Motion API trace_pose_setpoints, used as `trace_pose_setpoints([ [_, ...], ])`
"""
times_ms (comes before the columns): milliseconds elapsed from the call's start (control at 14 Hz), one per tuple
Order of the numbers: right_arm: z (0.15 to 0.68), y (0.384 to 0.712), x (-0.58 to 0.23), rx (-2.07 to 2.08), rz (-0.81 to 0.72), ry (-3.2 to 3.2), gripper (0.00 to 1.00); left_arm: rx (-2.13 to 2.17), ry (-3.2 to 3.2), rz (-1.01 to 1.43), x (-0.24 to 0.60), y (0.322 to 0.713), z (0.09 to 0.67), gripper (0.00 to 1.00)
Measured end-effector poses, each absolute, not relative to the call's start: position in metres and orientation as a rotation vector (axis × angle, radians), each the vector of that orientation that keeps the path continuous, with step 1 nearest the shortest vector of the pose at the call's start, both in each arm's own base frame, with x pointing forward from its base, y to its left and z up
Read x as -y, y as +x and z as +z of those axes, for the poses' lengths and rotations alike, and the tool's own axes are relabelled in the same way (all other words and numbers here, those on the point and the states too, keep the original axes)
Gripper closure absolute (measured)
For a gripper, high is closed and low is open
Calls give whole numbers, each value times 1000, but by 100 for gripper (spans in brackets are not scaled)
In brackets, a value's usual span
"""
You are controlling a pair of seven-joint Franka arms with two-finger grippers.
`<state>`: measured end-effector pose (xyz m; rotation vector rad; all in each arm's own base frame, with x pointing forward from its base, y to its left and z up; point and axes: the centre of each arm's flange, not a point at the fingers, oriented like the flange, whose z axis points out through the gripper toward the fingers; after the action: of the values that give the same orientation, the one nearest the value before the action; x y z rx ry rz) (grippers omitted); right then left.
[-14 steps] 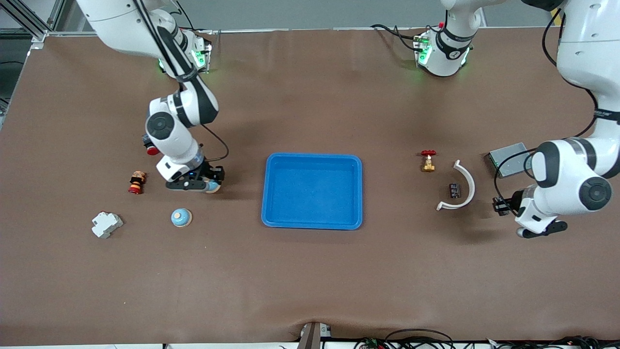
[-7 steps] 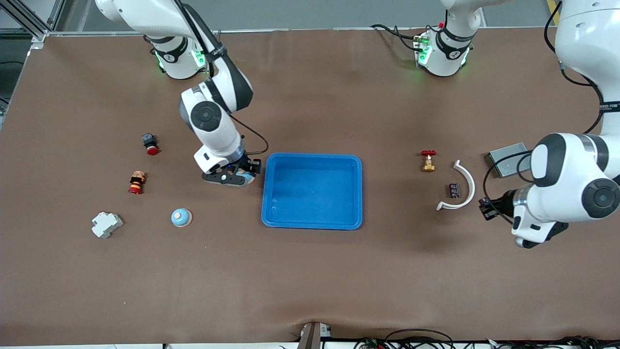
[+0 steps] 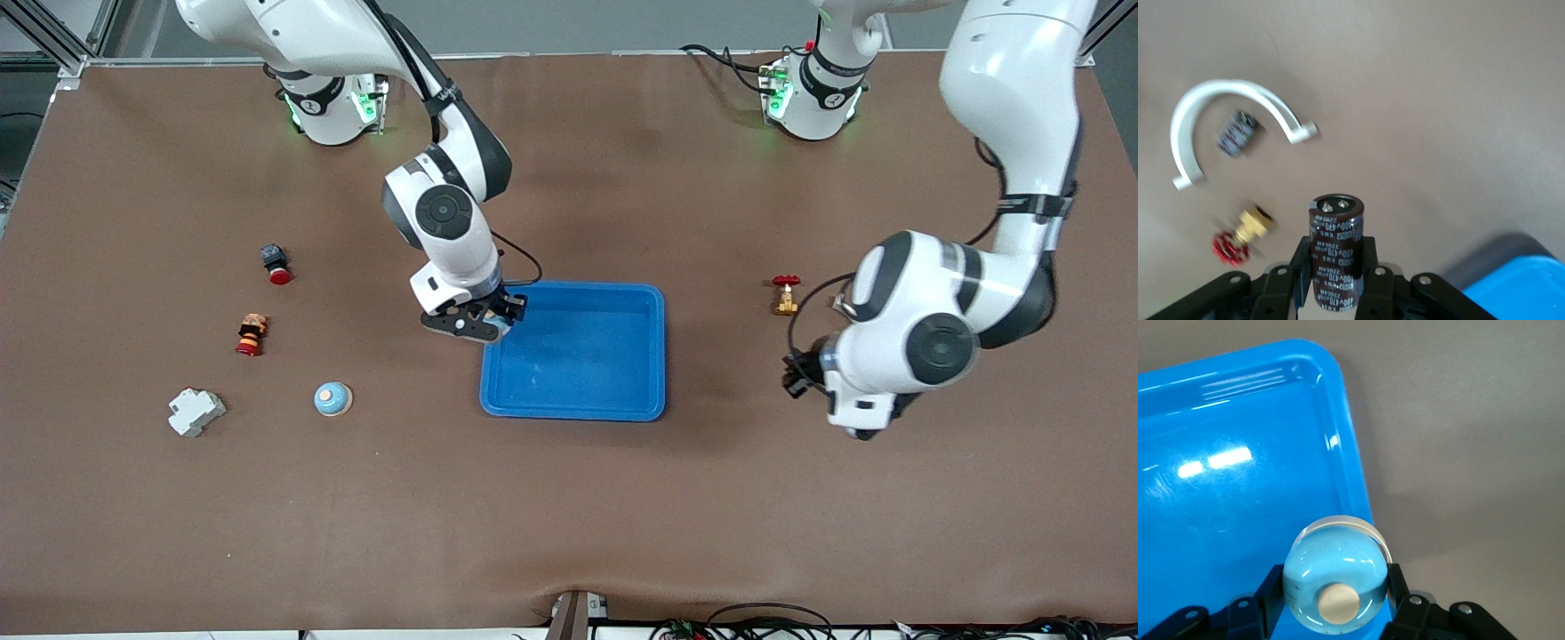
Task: Place electrolytic capacitor and blue bell in tray
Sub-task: 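Carry the bell and capacitor over the blue tray with both grippers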
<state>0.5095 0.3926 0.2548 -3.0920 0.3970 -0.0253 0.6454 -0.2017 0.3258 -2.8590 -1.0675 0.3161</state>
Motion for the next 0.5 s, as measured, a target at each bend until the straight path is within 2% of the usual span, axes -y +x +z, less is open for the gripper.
trace_pose_setpoints([
  [501,217,511,-427,-470,-11,-3098,34,1184,-2741,325,308,601,300,67],
])
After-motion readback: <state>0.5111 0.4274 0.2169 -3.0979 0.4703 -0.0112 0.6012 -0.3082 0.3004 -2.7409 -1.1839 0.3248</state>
